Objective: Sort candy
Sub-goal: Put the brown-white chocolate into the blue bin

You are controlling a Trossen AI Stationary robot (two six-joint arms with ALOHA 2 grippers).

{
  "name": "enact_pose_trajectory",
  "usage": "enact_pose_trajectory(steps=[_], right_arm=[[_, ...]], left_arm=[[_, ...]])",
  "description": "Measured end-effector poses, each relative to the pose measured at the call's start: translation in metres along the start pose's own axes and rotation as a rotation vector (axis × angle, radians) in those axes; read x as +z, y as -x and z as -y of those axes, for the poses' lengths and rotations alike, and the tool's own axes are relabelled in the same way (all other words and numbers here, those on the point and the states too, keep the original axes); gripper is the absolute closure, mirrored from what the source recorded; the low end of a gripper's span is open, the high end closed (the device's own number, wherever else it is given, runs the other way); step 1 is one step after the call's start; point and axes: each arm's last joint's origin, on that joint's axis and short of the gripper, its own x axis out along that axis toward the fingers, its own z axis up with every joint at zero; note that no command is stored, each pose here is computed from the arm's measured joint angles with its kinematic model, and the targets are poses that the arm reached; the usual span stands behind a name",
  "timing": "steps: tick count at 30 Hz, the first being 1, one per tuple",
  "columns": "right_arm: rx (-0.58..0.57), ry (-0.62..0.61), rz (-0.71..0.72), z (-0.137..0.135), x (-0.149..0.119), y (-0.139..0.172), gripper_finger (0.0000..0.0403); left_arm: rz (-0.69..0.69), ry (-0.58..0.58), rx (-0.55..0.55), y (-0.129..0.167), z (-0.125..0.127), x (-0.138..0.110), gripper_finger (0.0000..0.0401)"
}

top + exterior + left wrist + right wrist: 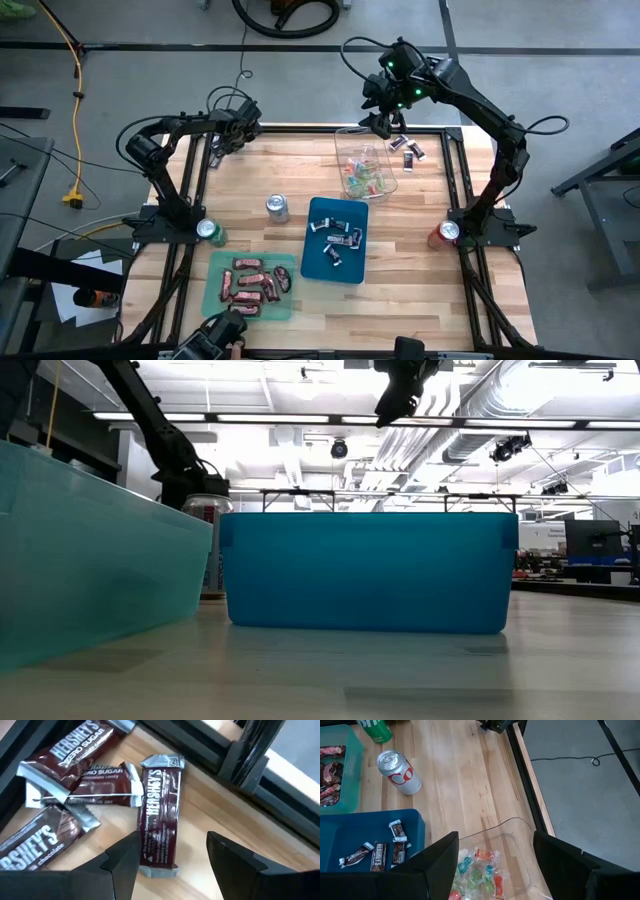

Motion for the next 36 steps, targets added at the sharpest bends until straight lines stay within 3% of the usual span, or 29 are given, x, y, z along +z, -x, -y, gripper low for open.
enact_pose_trajectory(steps=[10, 14, 20, 24, 29, 36], right_arm=[[0.001, -0.019, 0.000, 0.000, 0.000, 0.000, 0.0151], [0.002, -0.035, 0.001, 0.000, 0.000, 0.000, 0.0151], [0.002, -0.052, 0.001, 0.000, 0.000, 0.000, 0.0151], [0.002, -0.052, 0.001, 0.000, 0.000, 0.000, 0.0151], [0.002, -0.052, 0.000, 0.000, 0.000, 0.000, 0.0151], [0.001, -0.052, 0.000, 0.000, 0.000, 0.000, 0.0151]], left_arm=[[-0.031, -0.089, 0.067, 0.001, -0.007, -0.018, 0.0213], [-0.021, -0.148, 0.067, 0.001, -0.008, -0.029, 0.0267], [-0.018, -0.264, 0.060, 0.007, -0.008, -0.047, 0.0385], [-0.044, -0.348, 0.021, 0.021, -0.010, -0.053, 0.0384], [0.066, -0.406, -0.099, 0.060, -0.014, -0.038, 0.0396], [0.231, -0.506, -0.461, 0.153, -0.047, -0.022, 0.0396]])
